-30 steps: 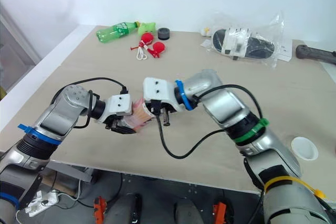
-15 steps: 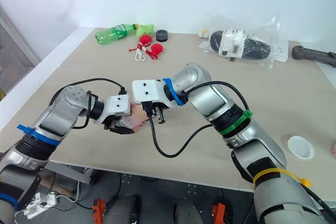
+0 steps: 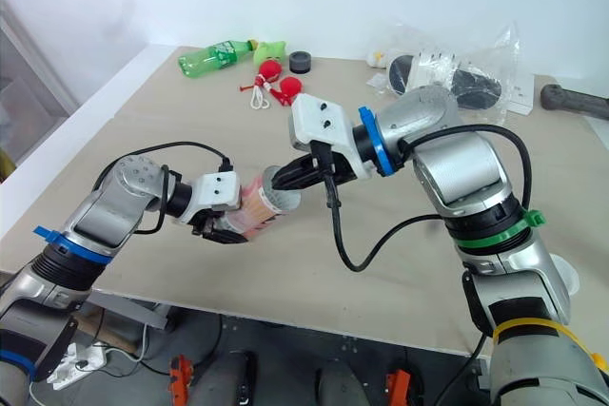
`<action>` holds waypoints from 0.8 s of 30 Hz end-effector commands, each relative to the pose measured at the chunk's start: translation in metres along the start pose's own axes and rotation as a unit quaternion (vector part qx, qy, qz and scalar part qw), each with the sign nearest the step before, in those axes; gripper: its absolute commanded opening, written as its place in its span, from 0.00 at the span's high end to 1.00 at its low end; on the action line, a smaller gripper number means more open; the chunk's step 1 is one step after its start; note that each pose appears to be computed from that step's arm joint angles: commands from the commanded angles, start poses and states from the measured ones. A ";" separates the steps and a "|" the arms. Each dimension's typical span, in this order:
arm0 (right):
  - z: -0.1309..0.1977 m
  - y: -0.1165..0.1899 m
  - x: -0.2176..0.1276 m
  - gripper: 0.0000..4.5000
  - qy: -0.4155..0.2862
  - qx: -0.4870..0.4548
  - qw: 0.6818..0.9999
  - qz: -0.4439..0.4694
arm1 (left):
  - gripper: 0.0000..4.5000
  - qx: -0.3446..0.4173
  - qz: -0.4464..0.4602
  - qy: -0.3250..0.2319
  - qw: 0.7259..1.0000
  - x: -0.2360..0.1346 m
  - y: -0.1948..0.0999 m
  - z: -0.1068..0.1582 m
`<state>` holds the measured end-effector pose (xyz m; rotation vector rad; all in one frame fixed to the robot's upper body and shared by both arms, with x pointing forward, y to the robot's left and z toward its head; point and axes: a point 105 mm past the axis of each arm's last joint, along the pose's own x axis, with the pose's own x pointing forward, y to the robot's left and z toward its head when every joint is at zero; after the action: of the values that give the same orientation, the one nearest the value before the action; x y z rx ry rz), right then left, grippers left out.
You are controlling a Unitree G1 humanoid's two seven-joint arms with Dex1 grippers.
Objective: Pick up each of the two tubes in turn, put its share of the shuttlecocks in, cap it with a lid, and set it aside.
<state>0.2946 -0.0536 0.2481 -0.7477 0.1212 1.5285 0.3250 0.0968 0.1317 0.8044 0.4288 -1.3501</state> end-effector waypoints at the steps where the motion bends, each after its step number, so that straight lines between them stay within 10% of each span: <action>1: 0.008 -0.003 -0.013 0.99 -0.007 -0.015 1.000 -0.027 | 0.34 -0.013 -0.042 0.001 0.999 0.021 -0.015 -0.005; 9: -0.027 -0.015 -0.104 0.99 0.121 -0.017 0.987 -0.105 | 0.34 -0.014 -0.004 -0.092 0.996 0.025 -0.002 0.024; 14: -0.086 -0.005 -0.175 0.64 0.307 0.025 0.945 -0.109 | 0.34 -0.025 0.046 -0.209 0.977 0.033 0.007 0.057; 19: -0.126 0.004 -0.229 0.07 0.430 0.059 0.895 -0.105 | 0.34 -0.058 0.071 -0.286 0.954 0.044 0.005 0.074; 24: -0.141 0.021 -0.265 0.02 0.451 0.125 0.873 -0.136 | 0.34 -0.075 0.083 -0.308 0.945 0.052 -0.003 0.079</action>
<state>0.3202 -0.3359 0.2533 -1.2129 0.8371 0.8193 0.3226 0.0049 0.1338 0.2660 0.0398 -1.3289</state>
